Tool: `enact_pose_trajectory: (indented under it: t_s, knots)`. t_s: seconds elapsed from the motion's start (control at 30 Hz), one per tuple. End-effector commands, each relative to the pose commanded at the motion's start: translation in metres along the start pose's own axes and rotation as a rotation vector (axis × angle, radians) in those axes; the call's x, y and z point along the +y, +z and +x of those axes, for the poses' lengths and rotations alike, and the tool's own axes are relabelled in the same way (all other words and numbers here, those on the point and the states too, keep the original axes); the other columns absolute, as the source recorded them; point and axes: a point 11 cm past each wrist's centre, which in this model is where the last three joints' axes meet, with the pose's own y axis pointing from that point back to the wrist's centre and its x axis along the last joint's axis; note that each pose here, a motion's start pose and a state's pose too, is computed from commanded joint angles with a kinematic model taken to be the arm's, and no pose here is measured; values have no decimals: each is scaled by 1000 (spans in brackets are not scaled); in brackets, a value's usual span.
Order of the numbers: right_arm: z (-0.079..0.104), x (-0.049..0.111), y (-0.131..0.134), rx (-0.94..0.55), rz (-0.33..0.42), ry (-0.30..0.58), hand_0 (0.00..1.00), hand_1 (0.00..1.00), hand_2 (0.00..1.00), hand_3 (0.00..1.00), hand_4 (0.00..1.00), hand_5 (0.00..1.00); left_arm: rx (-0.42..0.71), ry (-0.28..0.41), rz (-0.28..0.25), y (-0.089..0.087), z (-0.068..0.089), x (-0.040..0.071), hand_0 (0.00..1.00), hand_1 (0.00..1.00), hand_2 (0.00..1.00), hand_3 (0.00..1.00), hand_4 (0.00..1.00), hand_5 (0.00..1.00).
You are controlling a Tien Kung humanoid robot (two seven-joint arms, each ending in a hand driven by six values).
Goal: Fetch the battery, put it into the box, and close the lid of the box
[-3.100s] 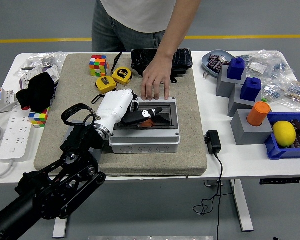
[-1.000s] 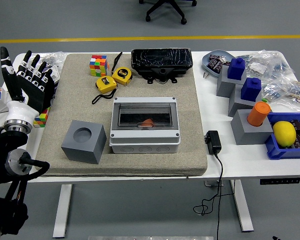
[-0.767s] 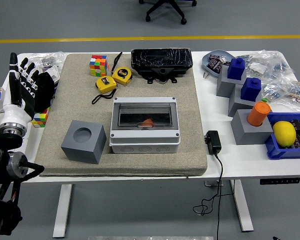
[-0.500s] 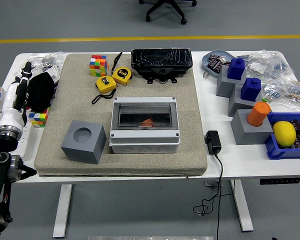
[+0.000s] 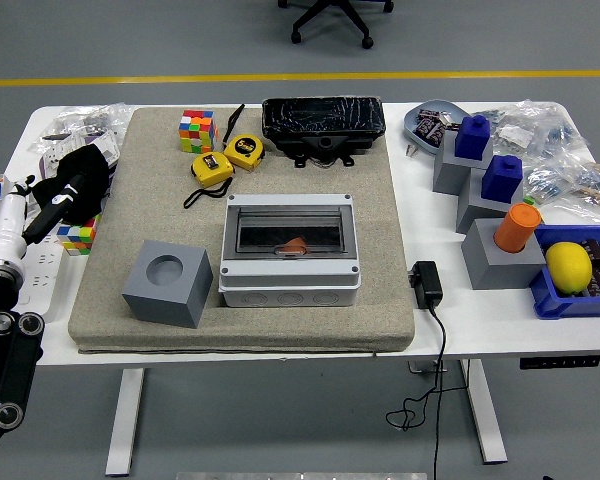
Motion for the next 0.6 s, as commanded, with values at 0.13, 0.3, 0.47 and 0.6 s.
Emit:
enact_pose_trajectory:
  t_s: [0.13, 0.3, 0.47, 0.6]
  knots:
    - [0, 0, 0, -2, 1, -2, 836, 765, 732, 708, 996, 844, -42, 50, -10, -1, 4, -8, 998, 998, 998, 998, 998, 998]
    - [0, 0, -1, -7, 2, -3, 832, 761, 726, 710, 995, 845, -56, 30, -23, -1, -1, -18, 998, 998, 998, 998, 998, 998]
    - [-1, 0, -2, -18, 16, -14, 835, 759, 724, 717, 998, 845, -77, -10, -65, -2, -13, -25, 787, 786, 761, 825, 998, 619]
    - [-2, 0, -4, -29, 31, -23, 832, 755, 720, 726, 998, 850, -75, 2, -87, -2, -15, -26, 677, 655, 640, 726, 998, 441]
